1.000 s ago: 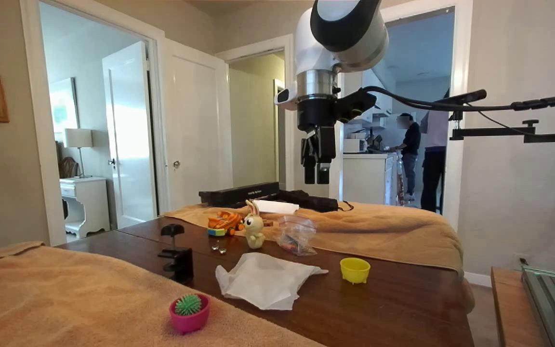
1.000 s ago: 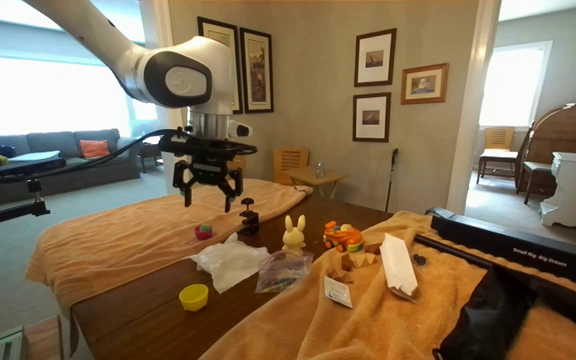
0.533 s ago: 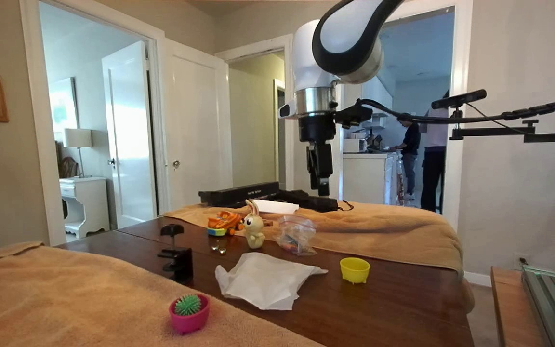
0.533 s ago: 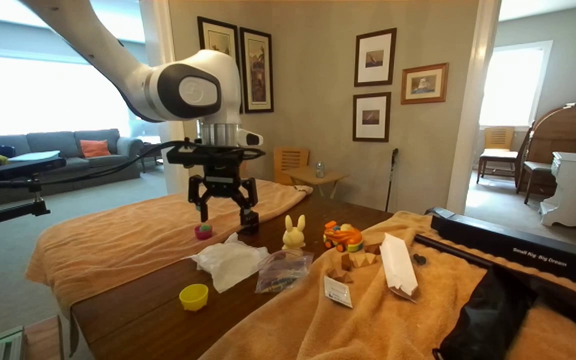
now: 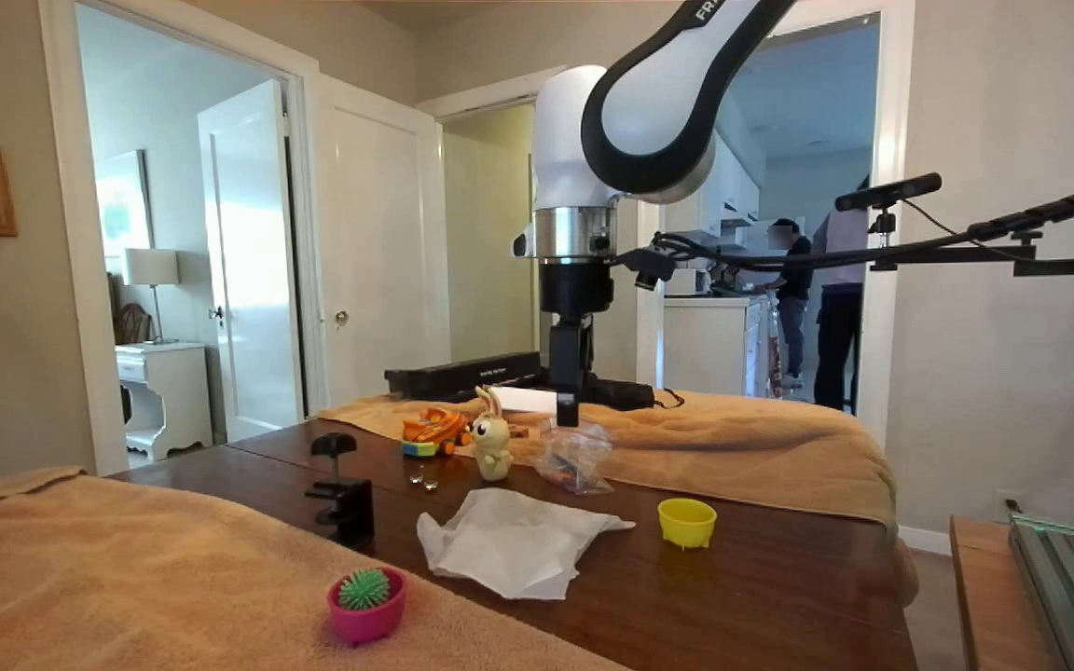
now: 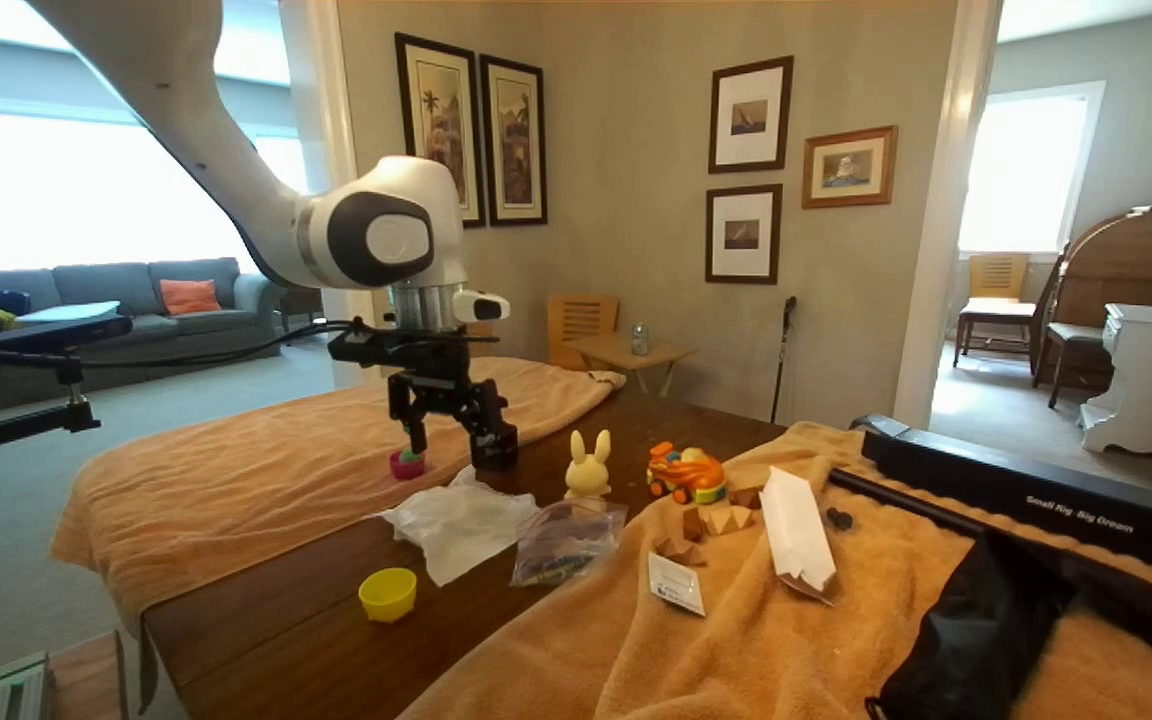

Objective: Use the napkin to wipe the table.

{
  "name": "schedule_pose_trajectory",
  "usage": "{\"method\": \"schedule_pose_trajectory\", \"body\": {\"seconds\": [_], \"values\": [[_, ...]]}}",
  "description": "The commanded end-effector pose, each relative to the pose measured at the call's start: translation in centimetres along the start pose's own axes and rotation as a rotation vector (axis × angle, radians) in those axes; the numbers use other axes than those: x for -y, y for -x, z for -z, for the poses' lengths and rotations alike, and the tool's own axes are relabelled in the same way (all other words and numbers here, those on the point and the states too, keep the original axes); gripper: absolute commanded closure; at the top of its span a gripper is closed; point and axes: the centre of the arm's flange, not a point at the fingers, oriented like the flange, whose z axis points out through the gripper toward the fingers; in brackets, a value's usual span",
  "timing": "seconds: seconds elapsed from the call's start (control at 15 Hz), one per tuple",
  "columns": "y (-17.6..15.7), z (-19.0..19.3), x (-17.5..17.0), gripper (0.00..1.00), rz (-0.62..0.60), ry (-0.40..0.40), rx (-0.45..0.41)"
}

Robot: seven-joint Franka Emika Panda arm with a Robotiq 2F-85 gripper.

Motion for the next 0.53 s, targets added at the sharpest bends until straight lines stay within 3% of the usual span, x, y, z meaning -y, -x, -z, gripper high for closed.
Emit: {"method": "schedule_pose_trajectory", "body": {"seconds": [0.0, 0.47], "values": [[-1.9, -2.1, 1.5, 0.00, -0.082, 0.008, -0.012], [-1.4, -5.7, 2.0, 0.00, -0.162, -0.020, 0.008]]}}
